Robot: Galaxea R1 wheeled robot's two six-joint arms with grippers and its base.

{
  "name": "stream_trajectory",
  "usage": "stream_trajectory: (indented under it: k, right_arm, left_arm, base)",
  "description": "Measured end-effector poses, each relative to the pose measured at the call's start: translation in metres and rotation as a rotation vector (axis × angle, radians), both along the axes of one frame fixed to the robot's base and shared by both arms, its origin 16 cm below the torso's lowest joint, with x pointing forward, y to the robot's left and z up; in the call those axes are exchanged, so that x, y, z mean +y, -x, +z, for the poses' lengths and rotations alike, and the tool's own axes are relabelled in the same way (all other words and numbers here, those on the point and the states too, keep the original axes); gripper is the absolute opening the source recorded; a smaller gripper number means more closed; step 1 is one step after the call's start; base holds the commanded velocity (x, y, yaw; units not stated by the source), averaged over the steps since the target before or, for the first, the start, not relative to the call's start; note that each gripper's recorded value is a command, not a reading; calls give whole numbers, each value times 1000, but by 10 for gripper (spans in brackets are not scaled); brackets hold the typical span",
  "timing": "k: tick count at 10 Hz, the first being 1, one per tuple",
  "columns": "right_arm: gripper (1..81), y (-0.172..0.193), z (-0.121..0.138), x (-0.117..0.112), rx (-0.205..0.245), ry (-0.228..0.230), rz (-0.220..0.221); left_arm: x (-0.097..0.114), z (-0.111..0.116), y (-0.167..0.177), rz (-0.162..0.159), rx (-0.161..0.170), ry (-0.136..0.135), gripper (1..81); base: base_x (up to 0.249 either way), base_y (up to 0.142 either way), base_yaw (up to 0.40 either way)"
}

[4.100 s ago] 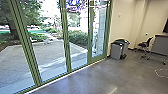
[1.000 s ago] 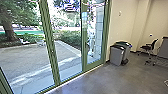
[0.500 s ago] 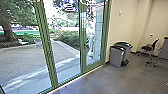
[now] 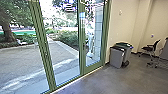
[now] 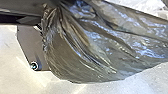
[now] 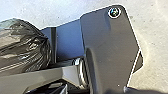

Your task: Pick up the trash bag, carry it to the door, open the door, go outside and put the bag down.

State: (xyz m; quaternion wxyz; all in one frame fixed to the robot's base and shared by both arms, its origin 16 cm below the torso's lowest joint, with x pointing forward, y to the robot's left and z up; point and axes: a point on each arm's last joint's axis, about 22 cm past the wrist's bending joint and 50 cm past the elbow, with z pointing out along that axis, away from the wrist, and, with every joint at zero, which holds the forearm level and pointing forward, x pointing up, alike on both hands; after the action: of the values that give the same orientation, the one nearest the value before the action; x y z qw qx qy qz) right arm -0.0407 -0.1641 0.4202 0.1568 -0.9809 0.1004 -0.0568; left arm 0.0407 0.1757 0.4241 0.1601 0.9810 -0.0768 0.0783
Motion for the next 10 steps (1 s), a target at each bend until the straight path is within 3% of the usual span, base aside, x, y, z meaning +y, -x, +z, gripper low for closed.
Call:
stream_trajectory:
  k: [2, 10]
  right_arm:
    - [811, 2, 0, 2, 2, -3, 0]
    - [811, 4, 0, 2, 4, -2, 1]
  left_arm:
    - [1, 0, 1, 0, 1, -1, 10]
    - [0, 0, 0, 1, -2, 0, 10]
  base:
    - [154, 0, 0]
    - [159, -81, 0]
